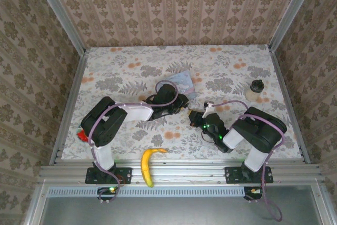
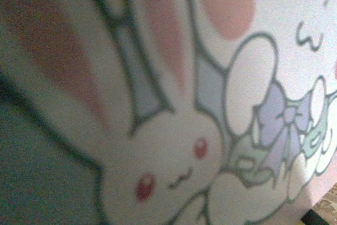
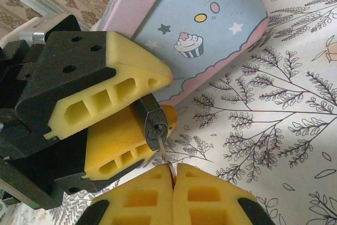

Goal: Unlock the padlock with the key

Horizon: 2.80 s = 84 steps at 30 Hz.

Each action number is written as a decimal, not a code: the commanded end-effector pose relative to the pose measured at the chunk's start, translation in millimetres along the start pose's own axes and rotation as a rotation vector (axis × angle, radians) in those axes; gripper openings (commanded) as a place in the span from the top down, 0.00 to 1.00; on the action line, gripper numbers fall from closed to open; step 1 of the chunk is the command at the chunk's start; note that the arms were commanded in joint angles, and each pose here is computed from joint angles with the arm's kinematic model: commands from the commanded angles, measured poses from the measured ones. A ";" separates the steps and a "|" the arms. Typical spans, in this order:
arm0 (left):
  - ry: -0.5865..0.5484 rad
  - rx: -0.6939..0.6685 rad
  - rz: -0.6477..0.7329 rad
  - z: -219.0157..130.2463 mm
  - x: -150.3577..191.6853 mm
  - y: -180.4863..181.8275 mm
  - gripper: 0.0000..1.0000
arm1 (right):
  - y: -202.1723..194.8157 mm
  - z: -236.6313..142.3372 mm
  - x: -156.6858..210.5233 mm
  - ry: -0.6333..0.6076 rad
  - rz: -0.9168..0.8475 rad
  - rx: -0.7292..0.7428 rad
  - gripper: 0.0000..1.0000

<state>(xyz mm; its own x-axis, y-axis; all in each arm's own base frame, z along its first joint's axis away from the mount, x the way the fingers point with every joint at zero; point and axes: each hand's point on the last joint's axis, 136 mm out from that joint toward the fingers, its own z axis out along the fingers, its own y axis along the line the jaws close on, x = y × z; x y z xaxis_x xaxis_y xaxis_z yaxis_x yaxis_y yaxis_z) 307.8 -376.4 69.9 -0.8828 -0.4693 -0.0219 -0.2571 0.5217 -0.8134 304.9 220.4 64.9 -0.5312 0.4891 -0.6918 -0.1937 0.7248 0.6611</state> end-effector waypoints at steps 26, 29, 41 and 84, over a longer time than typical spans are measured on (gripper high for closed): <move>0.241 -0.221 -0.168 -2.8 57.3 53.2 1.00 | 22.0 14.8 -14.7 0.126 -0.022 -0.058 1.00; 0.242 -0.214 -0.169 -3.0 57.3 51.1 1.00 | 29.2 16.7 -17.1 0.130 0.002 -0.116 1.00; 0.245 -0.198 -0.174 -1.4 57.7 44.1 1.00 | 25.4 17.8 -23.3 0.105 0.046 -0.163 1.00; 0.356 -0.192 -0.182 11.1 83.1 41.3 1.00 | 49.2 52.6 -80.2 0.187 -0.138 -0.170 1.00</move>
<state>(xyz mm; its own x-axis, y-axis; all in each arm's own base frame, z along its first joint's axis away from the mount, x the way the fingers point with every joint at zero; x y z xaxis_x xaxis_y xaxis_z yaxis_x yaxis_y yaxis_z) 321.5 -377.9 70.0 -0.8615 -0.5076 0.0154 -0.3191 0.5174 -0.7940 342.3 228.7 71.5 -0.7916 0.2605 -0.5527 -0.2465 0.6916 0.6790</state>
